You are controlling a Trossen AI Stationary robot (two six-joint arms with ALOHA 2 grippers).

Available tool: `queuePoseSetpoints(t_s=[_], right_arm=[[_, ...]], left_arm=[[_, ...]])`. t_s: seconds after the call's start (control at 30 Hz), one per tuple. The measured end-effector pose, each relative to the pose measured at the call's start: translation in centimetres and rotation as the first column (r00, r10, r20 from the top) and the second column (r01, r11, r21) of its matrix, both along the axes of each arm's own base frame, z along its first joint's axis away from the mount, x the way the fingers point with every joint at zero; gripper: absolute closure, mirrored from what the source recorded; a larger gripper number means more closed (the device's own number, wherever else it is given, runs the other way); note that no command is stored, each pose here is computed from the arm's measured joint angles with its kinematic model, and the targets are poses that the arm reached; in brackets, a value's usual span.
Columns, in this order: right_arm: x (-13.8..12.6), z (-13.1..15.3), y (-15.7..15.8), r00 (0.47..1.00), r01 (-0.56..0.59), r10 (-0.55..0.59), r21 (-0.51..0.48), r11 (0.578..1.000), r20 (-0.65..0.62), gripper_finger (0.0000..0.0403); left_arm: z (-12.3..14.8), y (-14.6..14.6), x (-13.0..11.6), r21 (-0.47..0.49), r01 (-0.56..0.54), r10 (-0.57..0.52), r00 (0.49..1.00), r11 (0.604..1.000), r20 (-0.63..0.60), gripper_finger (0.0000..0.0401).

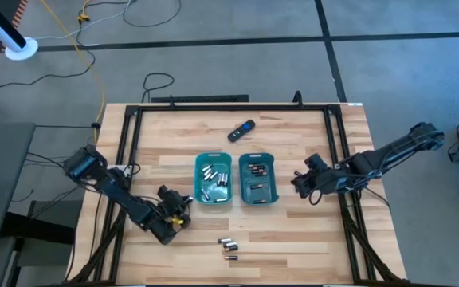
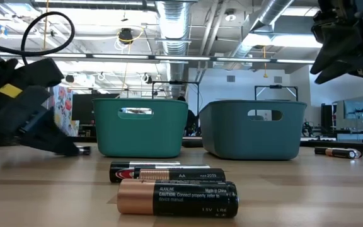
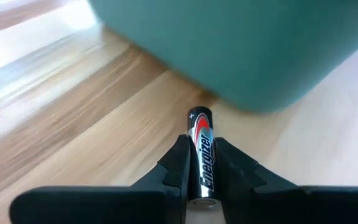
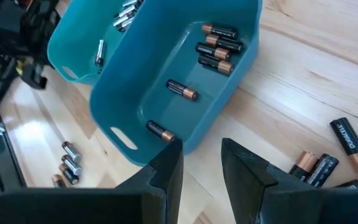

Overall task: Sort batteries
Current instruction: Put the silver and black battery into the green bin

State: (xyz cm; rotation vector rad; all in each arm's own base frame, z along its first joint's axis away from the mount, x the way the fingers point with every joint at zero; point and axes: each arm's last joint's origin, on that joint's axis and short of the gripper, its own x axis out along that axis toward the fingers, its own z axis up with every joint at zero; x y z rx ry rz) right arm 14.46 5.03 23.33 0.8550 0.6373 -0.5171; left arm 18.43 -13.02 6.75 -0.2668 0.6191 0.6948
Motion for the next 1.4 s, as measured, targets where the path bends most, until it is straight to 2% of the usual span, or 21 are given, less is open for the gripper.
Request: queuePoseSetpoints(t_s=[0.27,0.43,0.6,0.8,0.93,1.0,1.17,1.4], right_arm=[[0.6,-0.6,0.3,0.999,-0.009,0.008,-0.025,1.000,-0.041,0.0276],[1.1,-0.9,0.5,0.999,-0.011,0.009,-0.030,0.999,-0.050,0.0276],[1.1,-0.9,0.5,0.999,-0.015,0.013,-0.033,0.999,-0.048,0.0276],[1.1,-0.9,0.5,0.999,-0.023,0.021,-0.040,0.999,-0.050,0.0276],[1.1,-0.9,0.5,0.998,-0.028,0.026,-0.044,0.999,-0.050,0.0276],[1.1,-0.9,0.5,0.998,-0.031,0.029,-0.047,0.998,-0.051,0.0276],[1.1,-0.9,0.5,0.998,-0.033,0.031,-0.047,0.998,-0.047,0.0276],[1.2,-0.9,0.5,0.998,-0.039,0.037,-0.051,0.998,-0.044,0.0276]], left_arm=[[4.8,2.4,-3.1,-0.003,-0.013,0.012,0.984,1.000,-0.180,0.0352],[8.6,4.3,-4.1,-0.059,-0.079,0.070,0.987,0.995,-0.147,0.0352],[11.9,5.6,-3.1,-0.070,-0.038,0.033,0.996,0.997,-0.077,0.0352],[15.5,6.9,0.4,0.047,0.047,-0.042,0.995,0.998,-0.091,0.0352],[18.0,7.6,3.6,0.101,0.085,-0.083,0.996,0.991,-0.029,0.0352],[18.7,8.1,5.2,0.099,0.108,-0.107,0.994,0.989,-0.012,0.0352],[18.6,9.1,8.6,0.034,0.136,-0.135,0.990,0.990,-0.053,0.0352],[16.0,10.0,13.1,-0.061,0.072,-0.079,0.989,0.996,-0.124,0.0351]])
